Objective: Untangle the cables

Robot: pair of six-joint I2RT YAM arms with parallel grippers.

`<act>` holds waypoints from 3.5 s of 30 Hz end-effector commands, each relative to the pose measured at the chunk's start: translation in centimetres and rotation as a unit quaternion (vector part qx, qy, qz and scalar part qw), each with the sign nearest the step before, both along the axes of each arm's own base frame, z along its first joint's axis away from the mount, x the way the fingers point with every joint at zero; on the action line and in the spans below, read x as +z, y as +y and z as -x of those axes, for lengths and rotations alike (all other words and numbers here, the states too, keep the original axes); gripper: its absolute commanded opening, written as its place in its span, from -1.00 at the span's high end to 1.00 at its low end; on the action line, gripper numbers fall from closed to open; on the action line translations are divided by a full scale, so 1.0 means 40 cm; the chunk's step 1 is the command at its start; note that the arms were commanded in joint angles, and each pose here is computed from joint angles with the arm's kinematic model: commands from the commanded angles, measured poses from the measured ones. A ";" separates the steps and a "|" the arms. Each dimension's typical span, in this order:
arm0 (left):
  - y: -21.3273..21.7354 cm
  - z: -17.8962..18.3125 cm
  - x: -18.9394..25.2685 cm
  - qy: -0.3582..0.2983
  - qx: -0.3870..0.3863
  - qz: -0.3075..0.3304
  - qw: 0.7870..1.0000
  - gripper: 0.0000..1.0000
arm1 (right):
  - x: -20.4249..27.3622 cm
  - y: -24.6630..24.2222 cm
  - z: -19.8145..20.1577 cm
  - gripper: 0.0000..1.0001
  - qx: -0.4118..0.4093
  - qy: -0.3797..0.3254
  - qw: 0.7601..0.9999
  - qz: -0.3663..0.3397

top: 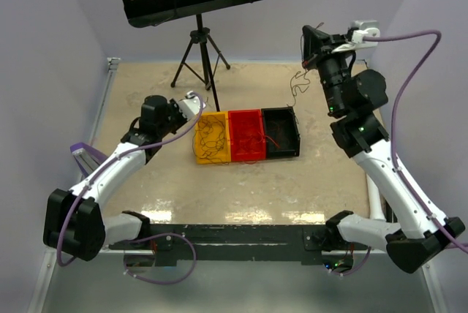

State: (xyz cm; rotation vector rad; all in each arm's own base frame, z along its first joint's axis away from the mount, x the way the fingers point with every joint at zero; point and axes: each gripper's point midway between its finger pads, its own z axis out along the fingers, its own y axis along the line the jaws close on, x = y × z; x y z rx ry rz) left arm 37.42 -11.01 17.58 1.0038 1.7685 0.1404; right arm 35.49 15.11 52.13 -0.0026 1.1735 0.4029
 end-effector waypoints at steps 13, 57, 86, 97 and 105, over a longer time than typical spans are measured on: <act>-0.168 0.018 -0.076 0.053 -0.088 -0.020 0.995 1.00 | 0.025 -0.016 0.032 1.00 0.005 -0.022 1.000 -0.020; -0.116 0.094 0.232 0.075 -0.107 0.070 0.989 -1.00 | -0.078 -0.341 -0.107 1.00 -0.398 0.069 0.914 0.032; -0.043 0.156 0.095 0.120 -0.066 0.067 0.988 -1.00 | 0.427 -0.273 0.248 1.00 -0.117 -0.167 0.974 -0.099; -0.038 0.155 0.110 0.110 -0.051 0.080 0.989 -1.00 | 0.241 -0.143 0.107 1.00 -0.039 -0.089 0.993 -0.070; -0.035 0.149 0.095 0.110 -0.041 0.083 0.990 -1.00 | 0.134 -0.086 0.045 1.00 -0.008 -0.050 0.997 -0.053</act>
